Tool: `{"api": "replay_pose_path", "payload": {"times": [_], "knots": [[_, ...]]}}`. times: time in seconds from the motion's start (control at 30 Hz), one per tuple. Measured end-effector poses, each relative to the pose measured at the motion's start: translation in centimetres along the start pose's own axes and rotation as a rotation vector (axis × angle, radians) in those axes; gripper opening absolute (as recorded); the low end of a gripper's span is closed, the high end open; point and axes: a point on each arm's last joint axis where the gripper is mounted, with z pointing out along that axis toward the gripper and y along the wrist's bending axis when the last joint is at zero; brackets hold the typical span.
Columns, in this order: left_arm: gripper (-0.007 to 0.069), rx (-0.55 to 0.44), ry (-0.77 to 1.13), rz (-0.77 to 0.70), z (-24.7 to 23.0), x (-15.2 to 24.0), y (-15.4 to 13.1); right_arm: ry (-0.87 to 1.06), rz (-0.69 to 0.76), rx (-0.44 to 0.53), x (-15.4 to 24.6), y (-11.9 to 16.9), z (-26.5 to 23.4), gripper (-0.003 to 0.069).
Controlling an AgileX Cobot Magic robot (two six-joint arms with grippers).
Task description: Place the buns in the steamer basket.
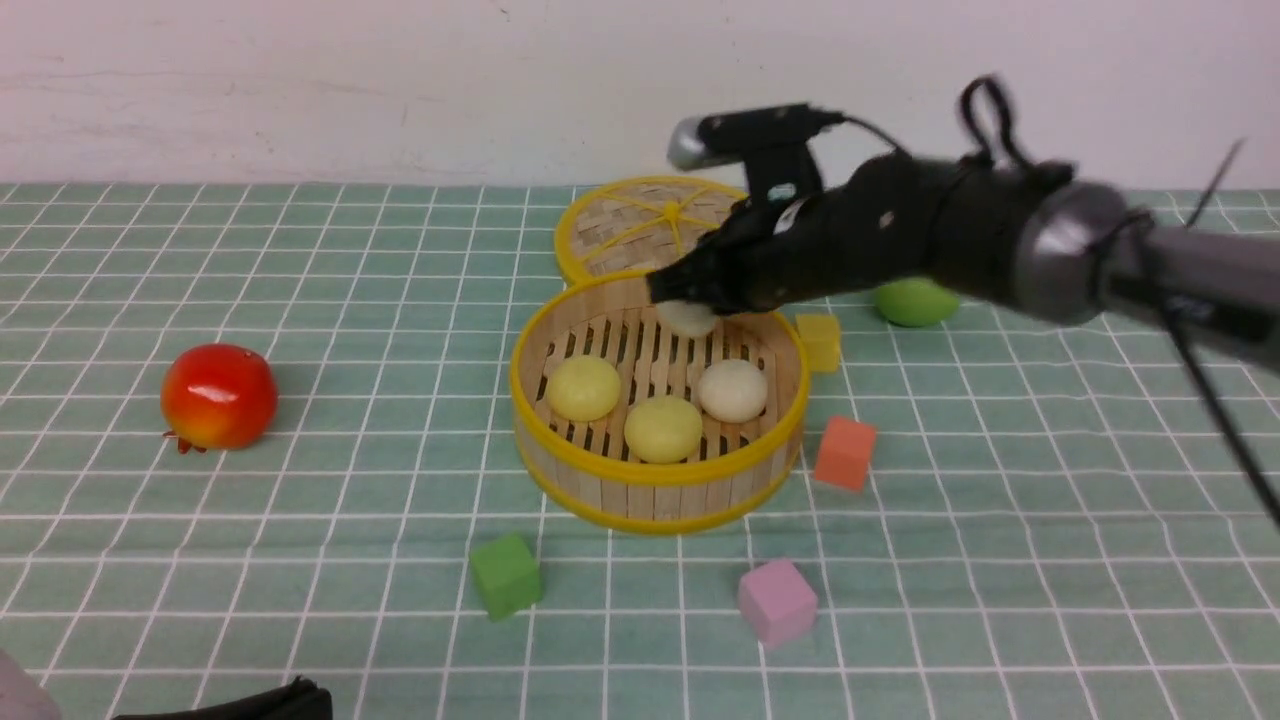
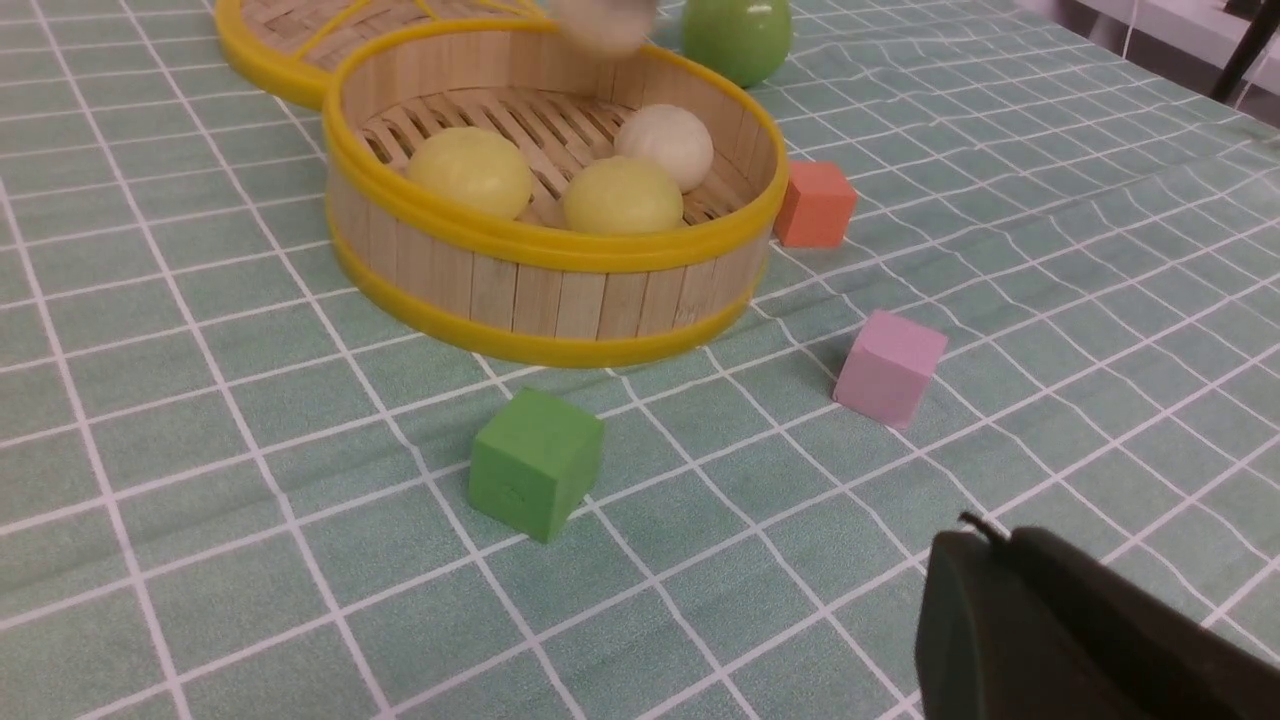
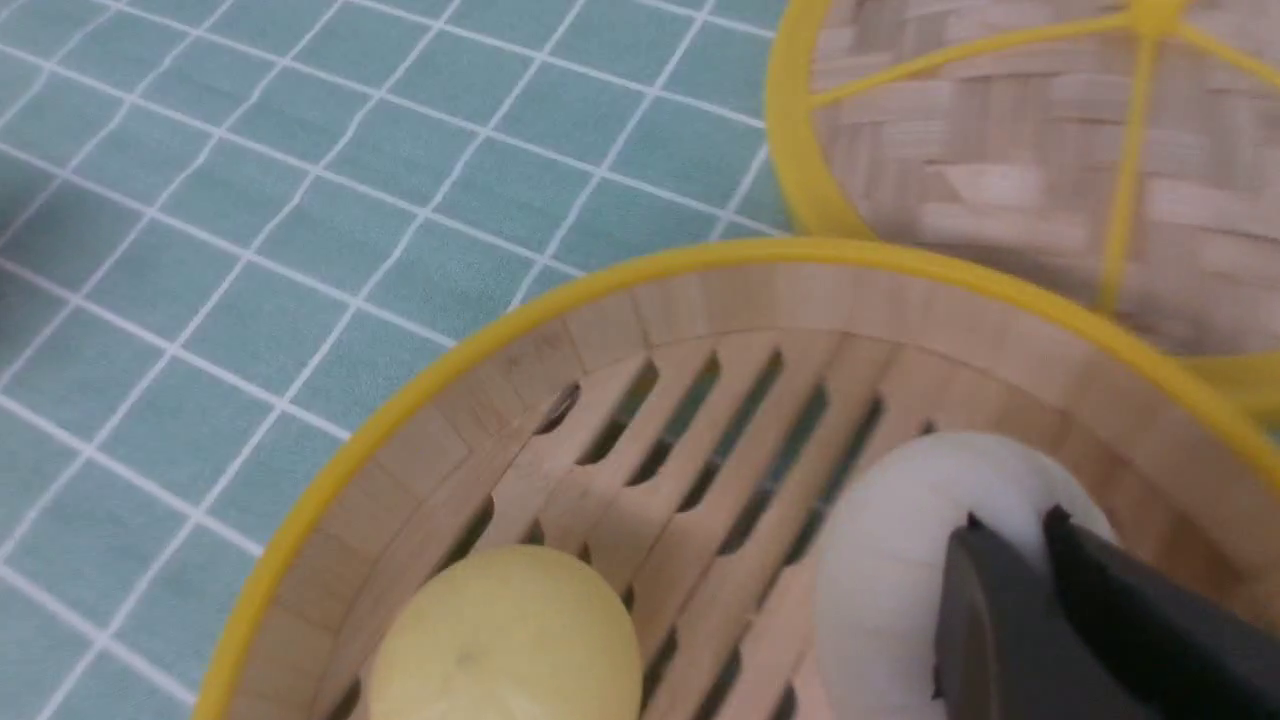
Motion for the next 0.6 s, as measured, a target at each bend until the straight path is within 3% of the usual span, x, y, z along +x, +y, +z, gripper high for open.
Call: {"api": "replay_pose_path", "payload": {"times": [0.17,0.2,0.4,0.5,0.6], "knots": [[0.0018,0.000,0.000,0.000,0.0,0.0,0.0,0.026,-0.002,0.015,2.4,-0.3,2.8,0.0195],[0.0018,0.000,0.000,0.000,0.0,0.0,0.0,0.029,-0.002,0.016,2.5,-0.4,2.9,0.0272],[0.0018,0.000,0.000,0.000,0.0,0.0,0.0,0.040,-0.061,0.005,0.6,0.3,0.2,0.0497],[0.0018,0.000,0.000,0.000,0.0,0.0,0.0,0.085,-0.135,-0.008,-2.2,1.3,-5.0,0.0528],[0.0018,0.000,0.000,0.000,0.0,0.0,0.0,0.144,-0.156,0.004,-4.2,2.1,-10.9,0.0496]]}}
